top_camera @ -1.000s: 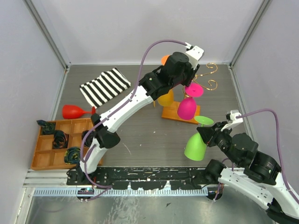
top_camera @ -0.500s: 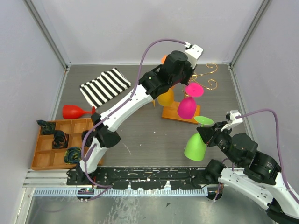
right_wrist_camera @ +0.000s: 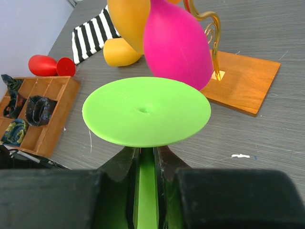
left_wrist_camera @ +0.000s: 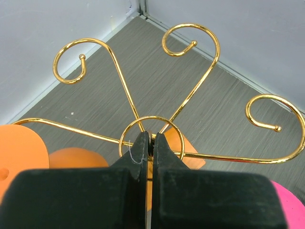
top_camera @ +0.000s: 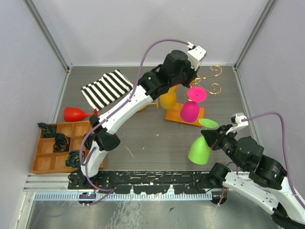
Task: Place the wine glass upside down on the wine glass rack
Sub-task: Adjust the wine rack at the center of the board.
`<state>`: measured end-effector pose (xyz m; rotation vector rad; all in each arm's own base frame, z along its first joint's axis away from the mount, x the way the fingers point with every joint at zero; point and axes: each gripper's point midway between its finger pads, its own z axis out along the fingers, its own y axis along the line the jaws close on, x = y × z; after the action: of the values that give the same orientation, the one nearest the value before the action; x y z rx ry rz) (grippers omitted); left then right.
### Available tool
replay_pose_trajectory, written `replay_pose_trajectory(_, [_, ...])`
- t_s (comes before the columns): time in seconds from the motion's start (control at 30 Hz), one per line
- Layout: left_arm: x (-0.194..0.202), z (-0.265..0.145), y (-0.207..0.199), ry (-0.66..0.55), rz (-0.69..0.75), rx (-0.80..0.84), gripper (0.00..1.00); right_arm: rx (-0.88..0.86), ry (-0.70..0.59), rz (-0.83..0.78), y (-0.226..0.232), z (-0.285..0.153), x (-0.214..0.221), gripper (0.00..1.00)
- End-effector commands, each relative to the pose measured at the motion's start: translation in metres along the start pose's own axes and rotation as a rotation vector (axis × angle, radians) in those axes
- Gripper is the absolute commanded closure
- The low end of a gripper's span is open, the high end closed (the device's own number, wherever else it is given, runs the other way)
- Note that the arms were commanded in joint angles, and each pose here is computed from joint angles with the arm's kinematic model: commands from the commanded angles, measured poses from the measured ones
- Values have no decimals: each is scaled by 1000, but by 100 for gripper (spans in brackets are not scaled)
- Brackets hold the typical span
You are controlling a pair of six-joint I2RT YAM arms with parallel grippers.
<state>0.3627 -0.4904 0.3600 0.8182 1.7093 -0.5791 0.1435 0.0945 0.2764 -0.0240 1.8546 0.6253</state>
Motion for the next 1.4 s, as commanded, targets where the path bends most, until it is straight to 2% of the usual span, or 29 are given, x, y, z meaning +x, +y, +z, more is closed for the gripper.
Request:
replay_pose_trajectory(0.0, [-27,-34,15,-37,58,-19,100,-21,-56,37,7,0,-14,99])
replay_pose_trajectory(0.27, [-31,-45,30,-31,59,-50,100,-19,-53,35,6,0,-14,99])
replay_pose_trajectory(0.57, [-34,-44,29,-38,53,-46,100,-18,-52,35,6,1,-14,99])
replay_pose_trajectory(1.1, [-7,-23,2,23,3,34,100,-18,-51,35,7,1,-13,99])
replay_pose_trajectory(1.37, [2,-14,1,34,14,-91,100,-17,-55,35,6,0,-14,99])
